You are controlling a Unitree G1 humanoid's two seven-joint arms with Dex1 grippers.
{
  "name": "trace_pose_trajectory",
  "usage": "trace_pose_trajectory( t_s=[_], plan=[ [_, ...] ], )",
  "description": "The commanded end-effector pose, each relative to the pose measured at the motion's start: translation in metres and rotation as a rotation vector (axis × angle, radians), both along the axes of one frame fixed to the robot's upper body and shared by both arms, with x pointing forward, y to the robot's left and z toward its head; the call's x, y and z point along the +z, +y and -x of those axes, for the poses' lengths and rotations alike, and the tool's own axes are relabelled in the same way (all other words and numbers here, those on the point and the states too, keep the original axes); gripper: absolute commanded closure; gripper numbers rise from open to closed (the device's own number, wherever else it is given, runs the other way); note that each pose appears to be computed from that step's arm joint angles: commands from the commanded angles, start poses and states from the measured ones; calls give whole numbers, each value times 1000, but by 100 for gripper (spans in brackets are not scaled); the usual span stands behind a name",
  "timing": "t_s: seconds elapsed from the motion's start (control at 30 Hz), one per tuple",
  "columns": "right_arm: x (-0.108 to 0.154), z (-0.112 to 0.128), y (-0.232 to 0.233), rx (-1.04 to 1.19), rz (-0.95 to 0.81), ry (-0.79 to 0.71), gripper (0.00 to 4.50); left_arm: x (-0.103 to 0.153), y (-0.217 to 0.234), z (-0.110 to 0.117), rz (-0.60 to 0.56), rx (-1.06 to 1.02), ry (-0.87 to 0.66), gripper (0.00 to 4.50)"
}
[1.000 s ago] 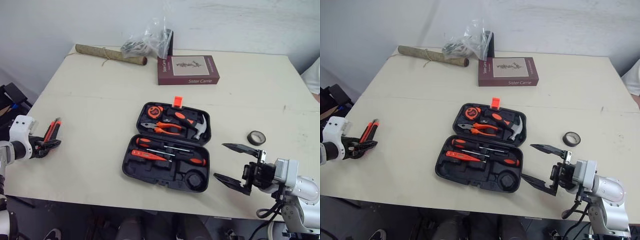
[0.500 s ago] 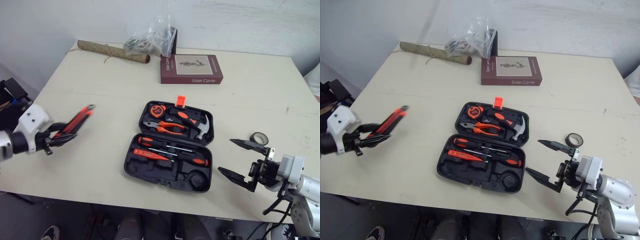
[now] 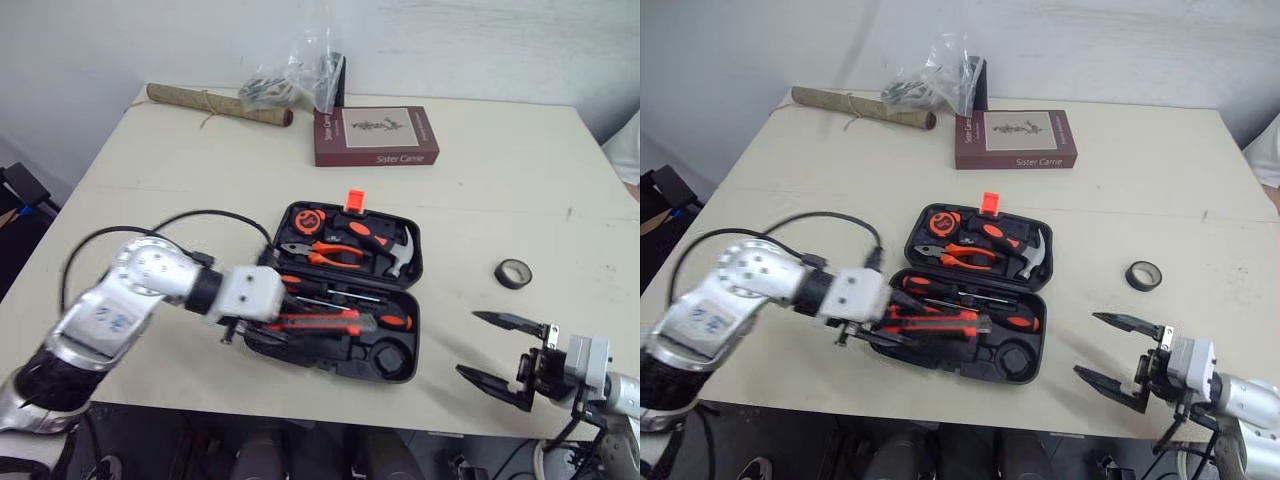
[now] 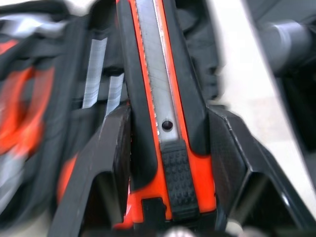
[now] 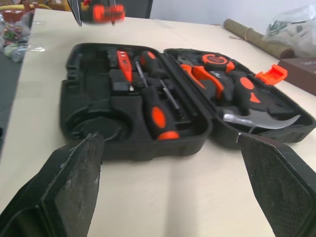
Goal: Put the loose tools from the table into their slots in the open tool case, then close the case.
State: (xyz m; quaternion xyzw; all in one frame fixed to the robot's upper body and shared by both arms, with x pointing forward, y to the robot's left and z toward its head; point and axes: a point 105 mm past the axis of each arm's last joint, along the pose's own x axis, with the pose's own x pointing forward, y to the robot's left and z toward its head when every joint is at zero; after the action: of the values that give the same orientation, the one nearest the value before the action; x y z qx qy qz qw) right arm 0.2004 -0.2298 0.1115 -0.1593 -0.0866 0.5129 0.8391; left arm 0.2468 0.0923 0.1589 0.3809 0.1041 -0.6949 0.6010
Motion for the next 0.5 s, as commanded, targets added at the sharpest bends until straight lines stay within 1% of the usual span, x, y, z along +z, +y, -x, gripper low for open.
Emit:
trace_pose_trajectory(
  t_s=[0.03,0.23,0.3,0.5],
  plan=[
    [12,6,-7,-18,8,-64,0,-1,-9,0,-77,-48,-47,295],
    [20,16,5,3,-13,-84,0,-14,-5,-4,-185,-76,-40,295],
    [26,14,7,-29,-47,-100,0,-17,-3,-7,-220,-74,-51,295],
    [27,13,12,-36,-47,-93,0,-20,-4,-18,-273,-46,-71,295]
  ],
)
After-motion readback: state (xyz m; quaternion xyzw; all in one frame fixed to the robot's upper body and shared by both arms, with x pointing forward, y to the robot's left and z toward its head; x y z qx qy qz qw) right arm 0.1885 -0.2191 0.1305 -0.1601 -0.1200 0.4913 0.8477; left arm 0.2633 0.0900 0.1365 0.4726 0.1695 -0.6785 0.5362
